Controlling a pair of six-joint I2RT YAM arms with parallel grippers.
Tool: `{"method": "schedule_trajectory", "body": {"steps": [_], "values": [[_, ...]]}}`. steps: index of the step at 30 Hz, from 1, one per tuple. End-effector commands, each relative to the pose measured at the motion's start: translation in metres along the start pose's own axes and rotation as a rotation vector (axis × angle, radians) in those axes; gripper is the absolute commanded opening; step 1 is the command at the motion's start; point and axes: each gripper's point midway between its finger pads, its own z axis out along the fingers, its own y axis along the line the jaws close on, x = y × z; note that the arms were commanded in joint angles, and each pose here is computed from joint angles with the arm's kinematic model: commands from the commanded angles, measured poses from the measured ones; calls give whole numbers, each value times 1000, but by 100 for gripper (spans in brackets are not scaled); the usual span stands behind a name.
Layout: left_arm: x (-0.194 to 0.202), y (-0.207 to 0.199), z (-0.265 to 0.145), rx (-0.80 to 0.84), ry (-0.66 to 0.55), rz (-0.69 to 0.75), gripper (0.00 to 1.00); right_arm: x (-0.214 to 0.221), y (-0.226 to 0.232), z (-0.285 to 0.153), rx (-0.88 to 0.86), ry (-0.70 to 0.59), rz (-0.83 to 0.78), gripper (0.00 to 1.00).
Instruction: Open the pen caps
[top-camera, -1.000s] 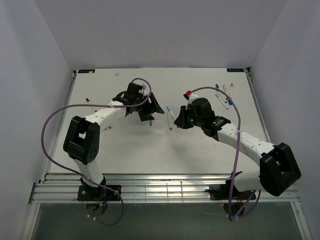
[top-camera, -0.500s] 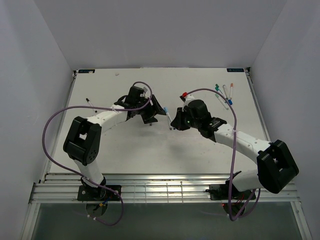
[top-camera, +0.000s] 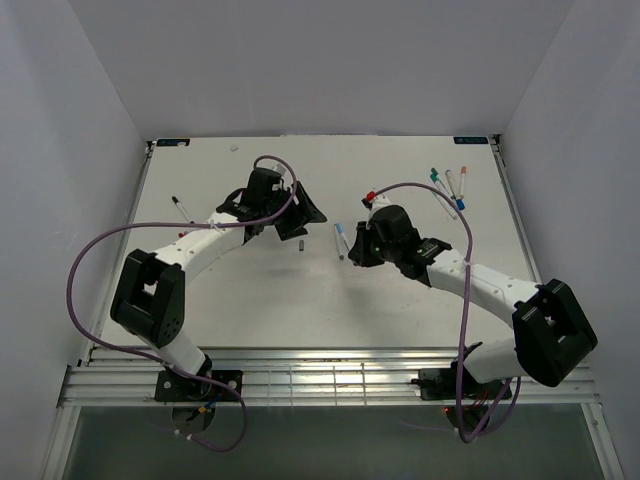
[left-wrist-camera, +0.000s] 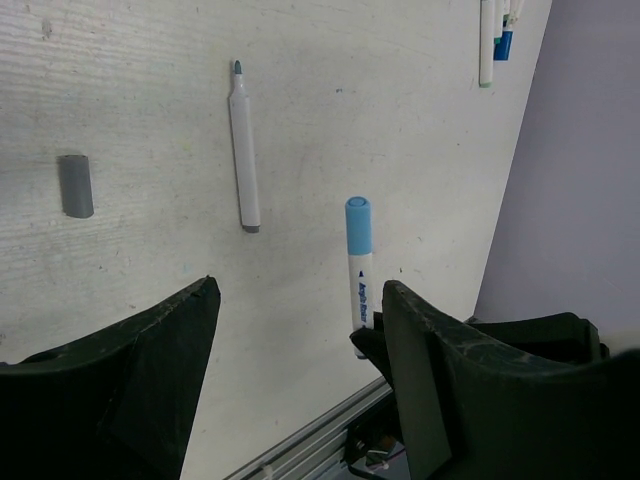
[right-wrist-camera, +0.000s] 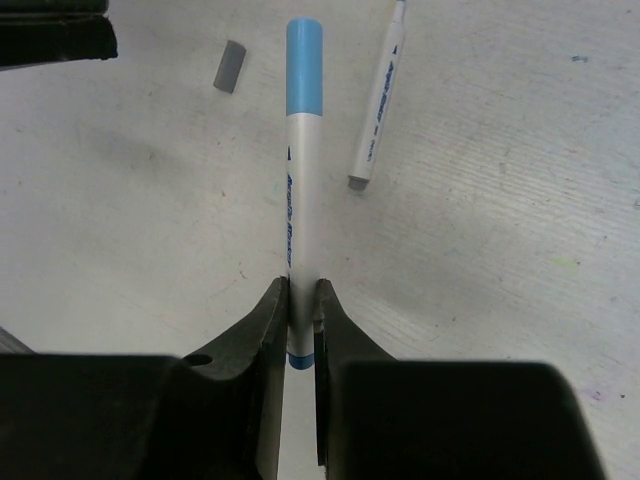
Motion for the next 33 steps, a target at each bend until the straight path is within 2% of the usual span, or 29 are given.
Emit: {"method": "schedule_trajectory", "body": {"steps": [1,8,15,26,29,33], "values": [[-1,-9,-5,39,-5,10,76,0,25,2,-118,-9,-12,8],[5,-22,0,114,41,-19,74,-15,51,5,-223,-35,6,8],[9,-19,4,110,54,-24,71,-21,61,5,-255,-52,11,8],[10,-12,13,85,66,-33,59,-28,71,-1,-271,-75,-2,8],[11,-10,14,79,68,-33,58,-29,73,-2,-274,-79,-5,8],[12,-7,16,72,72,-34,52,-30,78,-3,-283,-80,-6,8]]}}
